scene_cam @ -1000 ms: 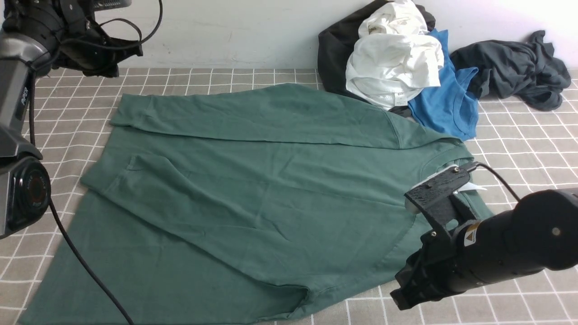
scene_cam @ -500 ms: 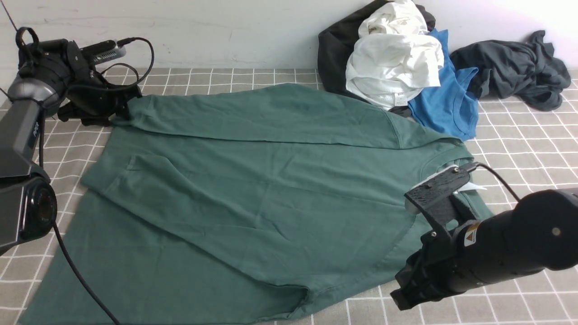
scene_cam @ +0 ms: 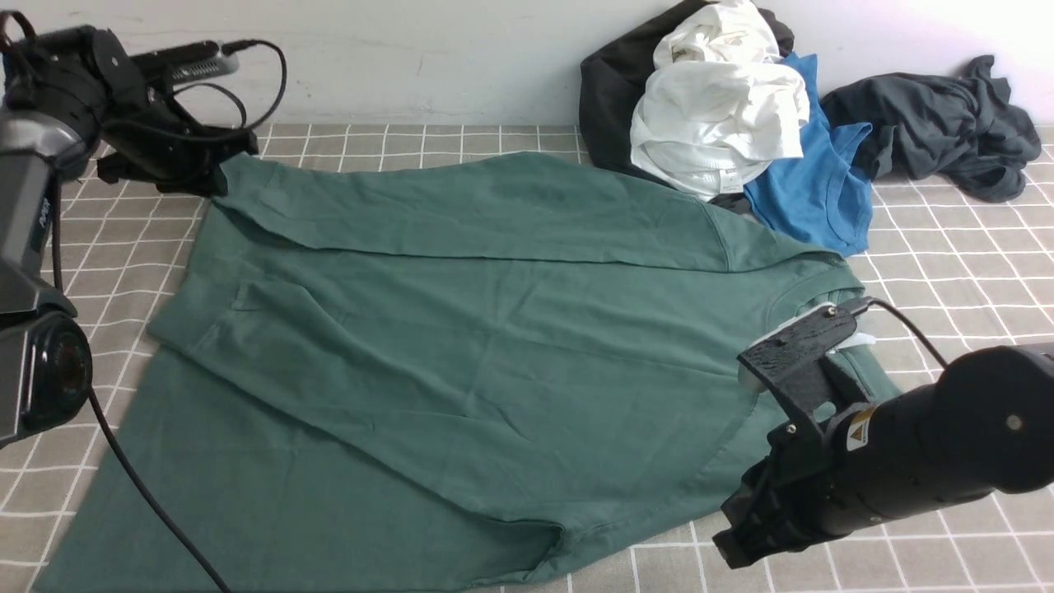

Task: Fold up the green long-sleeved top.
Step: Use the left arm to clamp the cuff farthest from it

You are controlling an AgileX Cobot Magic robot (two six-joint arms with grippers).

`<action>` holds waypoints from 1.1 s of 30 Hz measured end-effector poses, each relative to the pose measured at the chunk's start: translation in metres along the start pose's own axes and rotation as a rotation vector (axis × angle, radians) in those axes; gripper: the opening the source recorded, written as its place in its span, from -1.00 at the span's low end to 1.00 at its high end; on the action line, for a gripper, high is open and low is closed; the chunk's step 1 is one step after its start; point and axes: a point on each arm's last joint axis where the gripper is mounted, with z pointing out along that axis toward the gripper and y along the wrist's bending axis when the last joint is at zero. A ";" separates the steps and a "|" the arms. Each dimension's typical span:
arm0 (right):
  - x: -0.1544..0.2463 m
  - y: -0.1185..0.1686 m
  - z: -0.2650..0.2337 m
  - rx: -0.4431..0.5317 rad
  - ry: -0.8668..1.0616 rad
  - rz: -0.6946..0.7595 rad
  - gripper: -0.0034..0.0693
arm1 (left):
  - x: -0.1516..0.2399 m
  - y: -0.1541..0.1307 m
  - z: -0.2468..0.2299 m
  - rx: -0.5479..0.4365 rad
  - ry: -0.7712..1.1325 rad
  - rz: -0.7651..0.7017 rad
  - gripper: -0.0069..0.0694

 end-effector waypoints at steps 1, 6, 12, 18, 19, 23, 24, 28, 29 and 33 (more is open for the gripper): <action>0.000 0.000 0.000 0.000 0.000 0.000 -0.91 | -0.001 -0.001 -0.002 0.001 -0.007 0.002 -0.73; 0.000 0.000 0.000 -0.001 0.004 -0.002 -0.91 | 0.006 0.005 0.018 -0.012 -0.003 0.004 -0.54; 0.001 0.000 0.000 -0.005 0.013 -0.003 -0.91 | 0.019 0.013 0.045 -0.028 0.008 0.001 0.03; -0.001 -0.001 0.000 0.007 -0.012 -0.007 -0.91 | 0.015 0.013 0.045 -0.028 -0.039 0.003 -0.11; -0.001 -0.001 0.000 0.008 -0.015 -0.007 -0.91 | 0.015 0.013 0.045 -0.028 -0.043 0.007 -0.25; -0.002 -0.001 0.000 0.009 -0.017 -0.007 -0.91 | 0.015 0.013 0.045 -0.025 -0.042 0.040 -0.74; -0.002 -0.001 0.000 0.009 -0.017 -0.007 -0.91 | 0.015 0.012 0.045 -0.019 -0.038 0.048 -0.76; -0.001 -0.001 0.000 0.008 -0.016 -0.007 -0.91 | 0.014 0.006 0.037 0.025 -0.012 0.068 -0.78; -0.001 -0.001 0.000 0.008 -0.016 -0.007 -0.91 | 0.012 0.003 0.032 0.039 -0.009 0.071 -0.78; -0.001 -0.001 0.000 0.012 -0.014 -0.016 -0.91 | -0.004 -0.008 -0.003 0.078 -0.039 0.087 -0.78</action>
